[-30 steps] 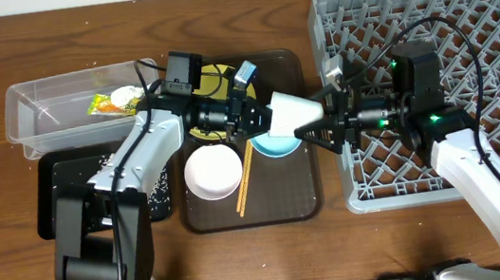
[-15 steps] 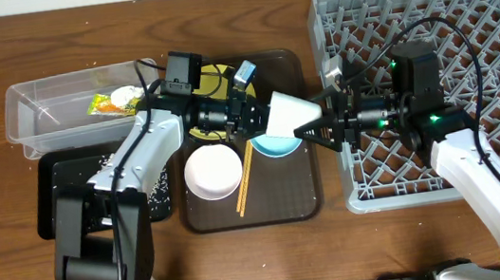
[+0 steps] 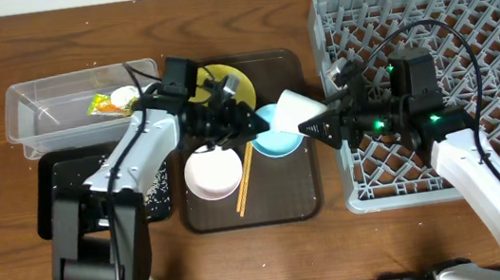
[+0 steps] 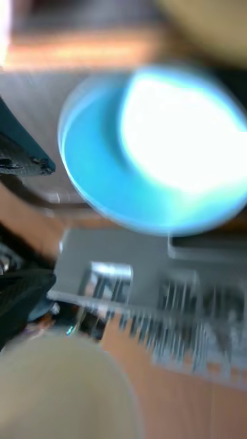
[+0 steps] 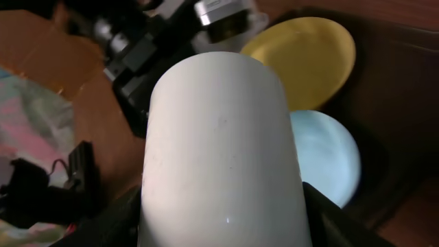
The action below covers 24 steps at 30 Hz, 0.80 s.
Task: Sort waste into correct bins and load items into the dishwasher rack
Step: 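Carry the cup with the right gripper and place it in the rack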
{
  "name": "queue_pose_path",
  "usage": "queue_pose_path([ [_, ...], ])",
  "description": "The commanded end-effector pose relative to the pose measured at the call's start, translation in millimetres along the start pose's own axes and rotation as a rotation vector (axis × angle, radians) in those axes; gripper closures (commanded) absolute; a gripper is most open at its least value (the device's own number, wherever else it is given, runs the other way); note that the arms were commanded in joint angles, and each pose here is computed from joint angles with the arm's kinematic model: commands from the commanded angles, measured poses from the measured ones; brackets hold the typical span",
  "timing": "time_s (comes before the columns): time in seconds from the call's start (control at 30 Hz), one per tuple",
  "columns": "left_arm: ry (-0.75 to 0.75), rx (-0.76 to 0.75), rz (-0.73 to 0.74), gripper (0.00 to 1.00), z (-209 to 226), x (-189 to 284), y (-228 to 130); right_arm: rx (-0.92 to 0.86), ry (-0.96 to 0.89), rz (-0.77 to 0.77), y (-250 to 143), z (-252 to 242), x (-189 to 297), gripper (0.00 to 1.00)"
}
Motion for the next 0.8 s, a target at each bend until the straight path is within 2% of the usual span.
queue_pose_path([
  [0.0,0.141,-0.110,-0.136,0.53,-1,35,3,0.019,-0.081,-0.069,29,1,21,0.99],
  [0.2,0.340,-0.118,-0.269,0.53,0,85,-15,-0.024,-0.353,-0.040,49,-13,50,0.99],
  [0.33,0.451,-0.120,-0.338,0.49,0,106,-26,-0.094,-0.589,0.013,56,-23,74,0.99],
  [0.63,0.485,-0.115,-0.348,0.48,0,113,-33,-0.325,-0.967,0.101,48,-36,147,0.99],
  [0.77,0.485,-0.115,-0.348,0.48,0,113,-33,-0.431,-1.051,0.127,37,-48,178,0.99],
])
Point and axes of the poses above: each gripper's point midway between its finger pads, its own x axis back along the fingers, its own z axis along the line the jaws close on, y = z × x, the point moved 6 cm from there along x, back along the fingers, and after that the axes turned 5 degrees about x, right-handed, at the moved point
